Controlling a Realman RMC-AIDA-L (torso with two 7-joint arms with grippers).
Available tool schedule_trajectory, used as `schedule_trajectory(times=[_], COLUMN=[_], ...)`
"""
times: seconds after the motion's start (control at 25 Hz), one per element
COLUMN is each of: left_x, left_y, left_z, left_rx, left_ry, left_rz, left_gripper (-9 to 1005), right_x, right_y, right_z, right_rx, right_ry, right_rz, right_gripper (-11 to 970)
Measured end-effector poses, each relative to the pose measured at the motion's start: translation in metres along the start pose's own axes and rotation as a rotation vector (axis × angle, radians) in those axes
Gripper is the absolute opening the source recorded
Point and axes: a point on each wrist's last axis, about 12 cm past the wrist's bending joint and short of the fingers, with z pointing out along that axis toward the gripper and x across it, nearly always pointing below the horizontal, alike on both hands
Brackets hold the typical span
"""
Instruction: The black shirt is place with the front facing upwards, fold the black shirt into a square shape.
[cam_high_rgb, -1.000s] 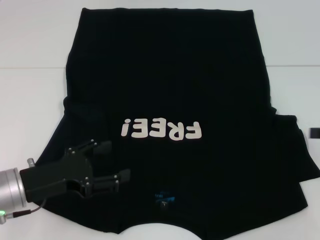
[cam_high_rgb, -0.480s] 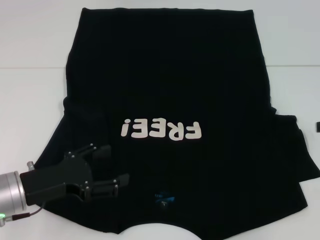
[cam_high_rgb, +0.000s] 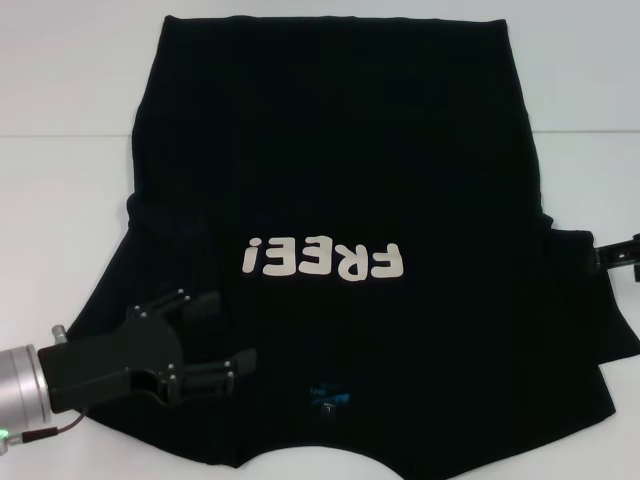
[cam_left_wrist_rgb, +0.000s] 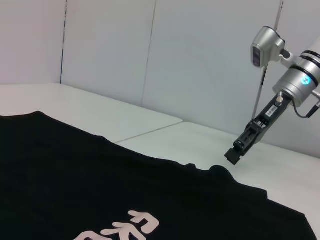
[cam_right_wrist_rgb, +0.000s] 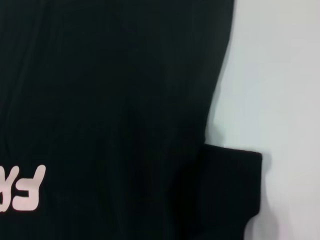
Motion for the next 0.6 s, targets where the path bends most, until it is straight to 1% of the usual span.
schedule_trajectory(times=[0.28, 0.6], left_x=[0.001, 0.0], left_y=[0.001, 0.002], left_z=[0.0, 0.0], left_rx=[-0.007, -0.011], left_ry=[0.005, 0.006], left_rz=[-0.002, -0.001], left_gripper=[936, 936], right_x=[0.0, 0.0], right_y=[0.009, 0.013], right_z=[0.013, 0.019], right_rx=[0.007, 0.014], right_ry=[0.007, 0.006], right_rz=[-0.021, -0.036], right_gripper=[909, 890])
